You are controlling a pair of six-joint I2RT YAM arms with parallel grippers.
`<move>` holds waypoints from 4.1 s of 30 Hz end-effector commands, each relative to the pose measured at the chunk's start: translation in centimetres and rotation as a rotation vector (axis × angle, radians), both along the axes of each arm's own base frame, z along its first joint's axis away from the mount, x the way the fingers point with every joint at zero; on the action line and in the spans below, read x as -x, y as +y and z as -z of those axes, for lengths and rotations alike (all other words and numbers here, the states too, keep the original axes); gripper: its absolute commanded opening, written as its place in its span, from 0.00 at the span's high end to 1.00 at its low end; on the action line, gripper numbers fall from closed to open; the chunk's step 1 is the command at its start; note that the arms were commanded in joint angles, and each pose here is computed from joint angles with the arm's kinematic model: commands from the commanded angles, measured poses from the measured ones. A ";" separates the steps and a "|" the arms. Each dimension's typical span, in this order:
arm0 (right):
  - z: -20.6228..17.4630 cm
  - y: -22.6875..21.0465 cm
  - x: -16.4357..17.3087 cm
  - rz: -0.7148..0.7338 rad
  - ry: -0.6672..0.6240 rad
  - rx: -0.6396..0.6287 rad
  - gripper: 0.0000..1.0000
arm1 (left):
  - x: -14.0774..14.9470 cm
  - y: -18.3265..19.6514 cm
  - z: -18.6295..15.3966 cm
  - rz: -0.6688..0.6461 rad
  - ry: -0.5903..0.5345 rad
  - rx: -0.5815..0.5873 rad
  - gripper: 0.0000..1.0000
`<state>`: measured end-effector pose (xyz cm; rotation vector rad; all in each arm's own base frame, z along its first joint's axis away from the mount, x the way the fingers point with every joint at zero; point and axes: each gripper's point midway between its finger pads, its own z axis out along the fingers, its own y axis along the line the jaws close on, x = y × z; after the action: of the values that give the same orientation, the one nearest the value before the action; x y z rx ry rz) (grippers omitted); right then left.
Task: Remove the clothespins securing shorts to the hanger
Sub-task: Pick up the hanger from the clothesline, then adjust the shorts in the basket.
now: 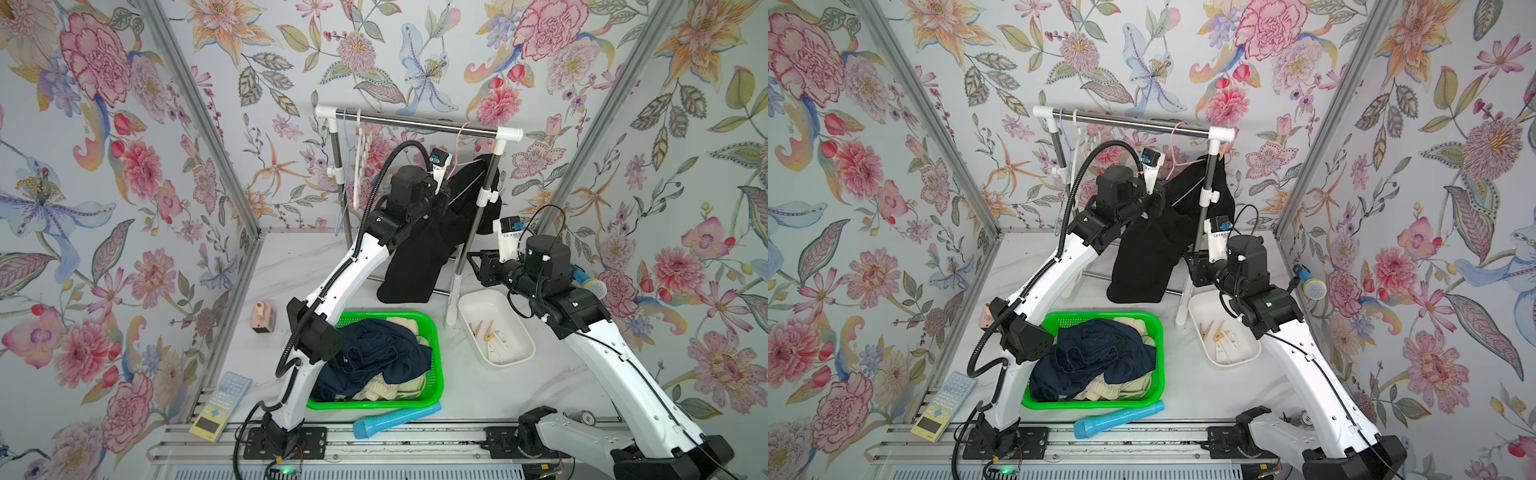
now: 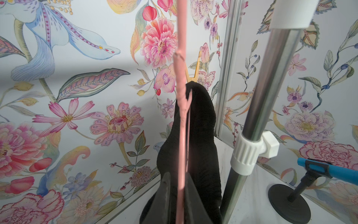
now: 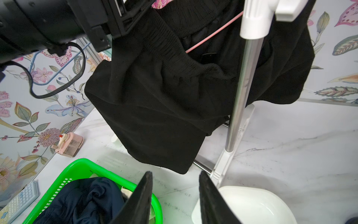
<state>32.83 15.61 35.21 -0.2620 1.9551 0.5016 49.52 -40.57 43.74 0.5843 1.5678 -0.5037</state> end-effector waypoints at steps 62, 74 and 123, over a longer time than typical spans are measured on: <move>1.4 -2.9 3.4 0.036 -0.029 -0.042 0.30 | 21.0 21.2 -10.2 -0.199 -0.399 -0.105 1.00; 0.5 -1.8 4.2 -0.050 -0.044 -0.085 0.03 | 31.7 26.7 -14.4 -0.069 -0.485 -0.021 1.00; -4.9 1.7 10.0 -0.526 -0.192 -0.285 0.11 | 29.6 22.4 -0.1 0.369 -0.217 -0.145 1.00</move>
<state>23.77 16.58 39.65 -0.5511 1.6534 0.9747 20.61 -17.39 41.42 0.9980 1.4458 -0.4324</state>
